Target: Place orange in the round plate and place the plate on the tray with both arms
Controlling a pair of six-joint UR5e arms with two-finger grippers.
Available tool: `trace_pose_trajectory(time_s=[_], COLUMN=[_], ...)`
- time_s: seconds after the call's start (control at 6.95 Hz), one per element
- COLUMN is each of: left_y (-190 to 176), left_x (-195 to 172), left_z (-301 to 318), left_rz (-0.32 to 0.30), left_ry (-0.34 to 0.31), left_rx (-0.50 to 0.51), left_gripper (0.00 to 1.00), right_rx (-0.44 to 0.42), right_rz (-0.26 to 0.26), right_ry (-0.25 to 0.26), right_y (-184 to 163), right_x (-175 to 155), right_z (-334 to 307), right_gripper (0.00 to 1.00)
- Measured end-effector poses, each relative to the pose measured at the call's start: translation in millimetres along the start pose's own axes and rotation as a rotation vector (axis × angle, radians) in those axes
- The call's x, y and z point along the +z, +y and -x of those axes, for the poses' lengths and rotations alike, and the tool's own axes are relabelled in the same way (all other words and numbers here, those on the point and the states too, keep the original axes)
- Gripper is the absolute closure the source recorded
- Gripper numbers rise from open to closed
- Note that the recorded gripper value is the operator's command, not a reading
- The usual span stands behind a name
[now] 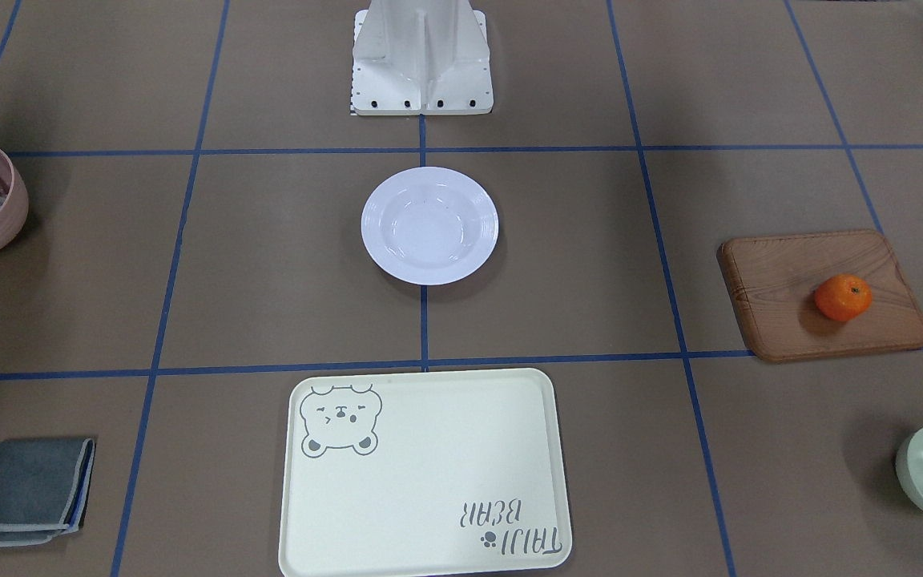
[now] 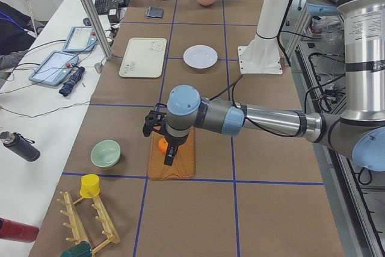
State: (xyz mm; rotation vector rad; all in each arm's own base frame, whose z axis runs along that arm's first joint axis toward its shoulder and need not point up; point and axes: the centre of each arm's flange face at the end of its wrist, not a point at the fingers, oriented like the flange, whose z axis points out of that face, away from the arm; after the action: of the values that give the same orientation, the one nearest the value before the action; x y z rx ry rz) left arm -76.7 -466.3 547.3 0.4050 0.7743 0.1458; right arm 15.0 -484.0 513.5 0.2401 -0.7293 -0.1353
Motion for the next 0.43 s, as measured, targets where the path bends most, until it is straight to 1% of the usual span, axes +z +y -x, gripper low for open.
trace_pose_trajectory(time_s=[0.14, 0.43], left_y=[-18.4, -33.8], left_x=[3.7, 8.6], left_z=[3.3, 5.2], left_rz=[-0.04, -0.079], left_ry=[0.005, 0.011], left_rx=[0.032, 0.06], left_gripper=[0.02, 0.02], right_rx=[-0.033, -0.104], right_rz=[-0.036, -0.11], right_ry=[-0.015, -0.041], right_y=[-6.8, -11.9], right_x=[-5.9, -7.9], right_z=[6.7, 10.6], right_gripper=[0.0, 0.0])
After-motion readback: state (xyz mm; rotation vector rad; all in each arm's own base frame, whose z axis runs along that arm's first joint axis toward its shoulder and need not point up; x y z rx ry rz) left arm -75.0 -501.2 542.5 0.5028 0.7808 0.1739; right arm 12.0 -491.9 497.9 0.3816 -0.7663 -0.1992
